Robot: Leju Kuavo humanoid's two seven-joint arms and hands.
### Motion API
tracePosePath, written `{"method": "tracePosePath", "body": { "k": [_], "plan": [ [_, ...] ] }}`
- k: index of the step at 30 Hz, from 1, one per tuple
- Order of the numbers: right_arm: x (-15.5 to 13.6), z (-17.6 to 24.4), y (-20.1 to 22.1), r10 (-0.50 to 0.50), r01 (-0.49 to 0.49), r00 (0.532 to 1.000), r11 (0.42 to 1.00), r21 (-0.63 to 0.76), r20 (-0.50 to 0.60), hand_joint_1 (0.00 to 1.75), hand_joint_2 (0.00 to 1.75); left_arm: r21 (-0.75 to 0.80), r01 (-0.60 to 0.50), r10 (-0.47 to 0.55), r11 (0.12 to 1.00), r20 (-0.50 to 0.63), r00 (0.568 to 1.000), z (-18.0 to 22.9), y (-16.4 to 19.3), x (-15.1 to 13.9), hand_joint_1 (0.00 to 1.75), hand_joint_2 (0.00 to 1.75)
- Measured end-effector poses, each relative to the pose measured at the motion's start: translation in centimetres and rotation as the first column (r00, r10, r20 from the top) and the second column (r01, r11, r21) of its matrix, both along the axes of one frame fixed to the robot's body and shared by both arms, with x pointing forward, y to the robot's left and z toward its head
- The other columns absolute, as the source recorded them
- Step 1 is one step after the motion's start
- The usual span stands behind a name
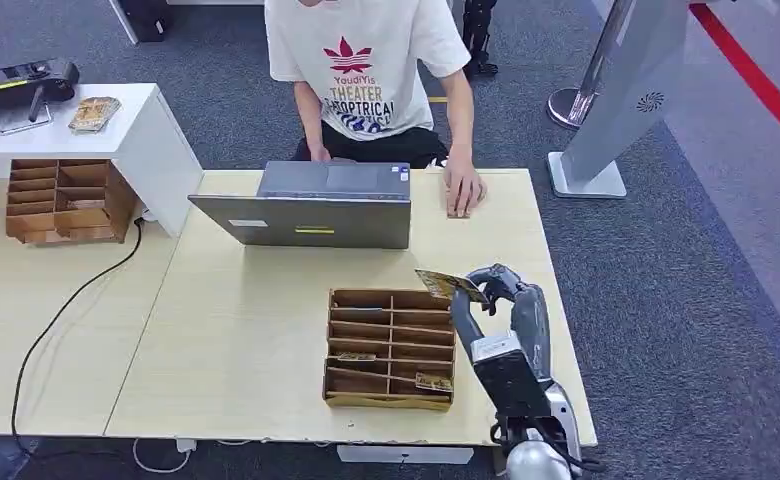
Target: Pass the card to the sensor for recognition and then transmit it.
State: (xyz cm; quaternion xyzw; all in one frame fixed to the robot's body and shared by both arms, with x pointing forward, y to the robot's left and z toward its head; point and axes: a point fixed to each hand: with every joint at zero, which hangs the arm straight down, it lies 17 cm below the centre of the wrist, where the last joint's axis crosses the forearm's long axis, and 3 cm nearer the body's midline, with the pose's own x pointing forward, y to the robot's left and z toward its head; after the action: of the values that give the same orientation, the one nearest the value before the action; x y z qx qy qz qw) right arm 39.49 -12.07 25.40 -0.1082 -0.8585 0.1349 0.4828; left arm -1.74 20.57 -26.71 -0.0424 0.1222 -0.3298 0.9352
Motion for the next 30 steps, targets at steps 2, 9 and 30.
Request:
{"method": "tracePosePath", "body": {
  "k": [2,9,30],
  "plan": [
    [0.0,0.0,0.0,0.0,0.0,1.0,1.0,0.0,0.001,1.75,1.75,0.0,0.002,-0.002,1.0,0.0,1.0,0.0,0.1,0.0,0.0,0.0],
    [0.2,1.2,-0.1,-0.005,0.005,0.999,1.0,0.007,0.04,1.75,1.75,0.0,0.018,-0.018,1.0,0.004,1.0,-0.1,0.5,0.1,0.0,0.0],
    [6.4,11.0,6.3,0.019,0.006,0.977,0.993,-0.118,0.214,1.75,1.75,-0.007,0.16,-0.16,0.987,0.013,0.987,-0.1,2.1,0.5,0.0,0.0]
  ]
}}
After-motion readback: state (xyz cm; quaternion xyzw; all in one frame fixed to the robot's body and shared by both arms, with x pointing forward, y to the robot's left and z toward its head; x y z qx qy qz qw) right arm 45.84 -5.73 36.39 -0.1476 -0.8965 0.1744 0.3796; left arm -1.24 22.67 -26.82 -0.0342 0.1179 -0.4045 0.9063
